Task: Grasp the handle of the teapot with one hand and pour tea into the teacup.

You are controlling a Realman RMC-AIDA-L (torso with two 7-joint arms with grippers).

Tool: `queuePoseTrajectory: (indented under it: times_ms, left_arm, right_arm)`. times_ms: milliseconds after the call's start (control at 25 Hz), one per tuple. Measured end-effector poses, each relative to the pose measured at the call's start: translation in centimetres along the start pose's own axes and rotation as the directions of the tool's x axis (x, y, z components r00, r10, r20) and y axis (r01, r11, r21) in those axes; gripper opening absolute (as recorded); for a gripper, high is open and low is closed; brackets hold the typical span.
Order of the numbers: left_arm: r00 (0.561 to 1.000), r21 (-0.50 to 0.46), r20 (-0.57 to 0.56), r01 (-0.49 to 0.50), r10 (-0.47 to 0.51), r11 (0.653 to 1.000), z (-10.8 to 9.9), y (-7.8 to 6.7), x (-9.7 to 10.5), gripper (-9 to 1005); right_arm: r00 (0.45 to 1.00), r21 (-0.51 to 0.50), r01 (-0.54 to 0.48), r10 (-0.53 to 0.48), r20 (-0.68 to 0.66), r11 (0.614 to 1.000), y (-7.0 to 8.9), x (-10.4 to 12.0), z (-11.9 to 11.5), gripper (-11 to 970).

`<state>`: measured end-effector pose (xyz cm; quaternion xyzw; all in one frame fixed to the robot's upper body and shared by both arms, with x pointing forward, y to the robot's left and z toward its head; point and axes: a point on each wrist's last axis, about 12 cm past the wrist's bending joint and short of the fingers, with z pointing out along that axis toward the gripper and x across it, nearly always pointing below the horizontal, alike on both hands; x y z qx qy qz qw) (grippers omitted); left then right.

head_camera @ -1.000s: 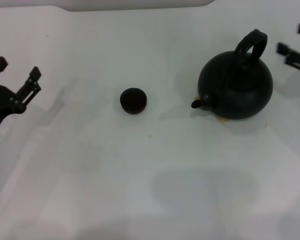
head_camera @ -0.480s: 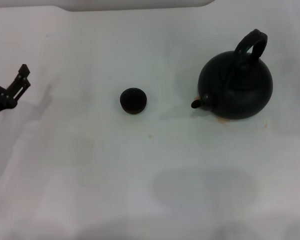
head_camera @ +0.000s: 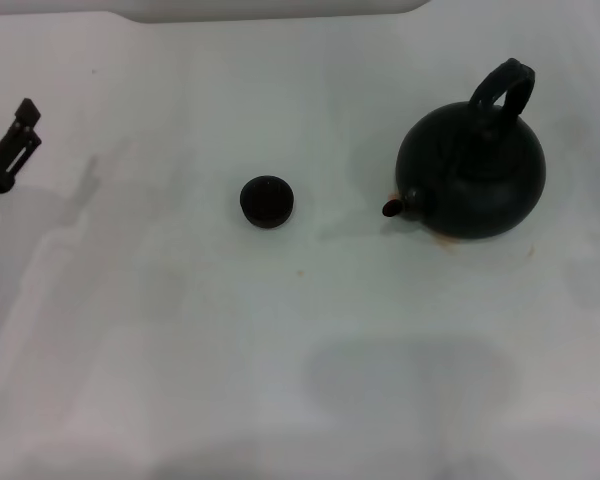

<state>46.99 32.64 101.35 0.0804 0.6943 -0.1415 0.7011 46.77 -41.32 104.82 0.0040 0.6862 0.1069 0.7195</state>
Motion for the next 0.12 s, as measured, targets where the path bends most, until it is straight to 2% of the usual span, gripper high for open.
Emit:
queuePoseTrajectory:
  times_ms: [120]
  left_arm:
    - [1.0, 0.001, 0.002, -0.009, 0.009, 1.0, -0.07, 0.27, -0.15, 817]
  right_arm:
    - [0.999, 0.006, 0.047, -0.047, -0.008, 0.999, 0.15, 0.45, -0.48, 727]
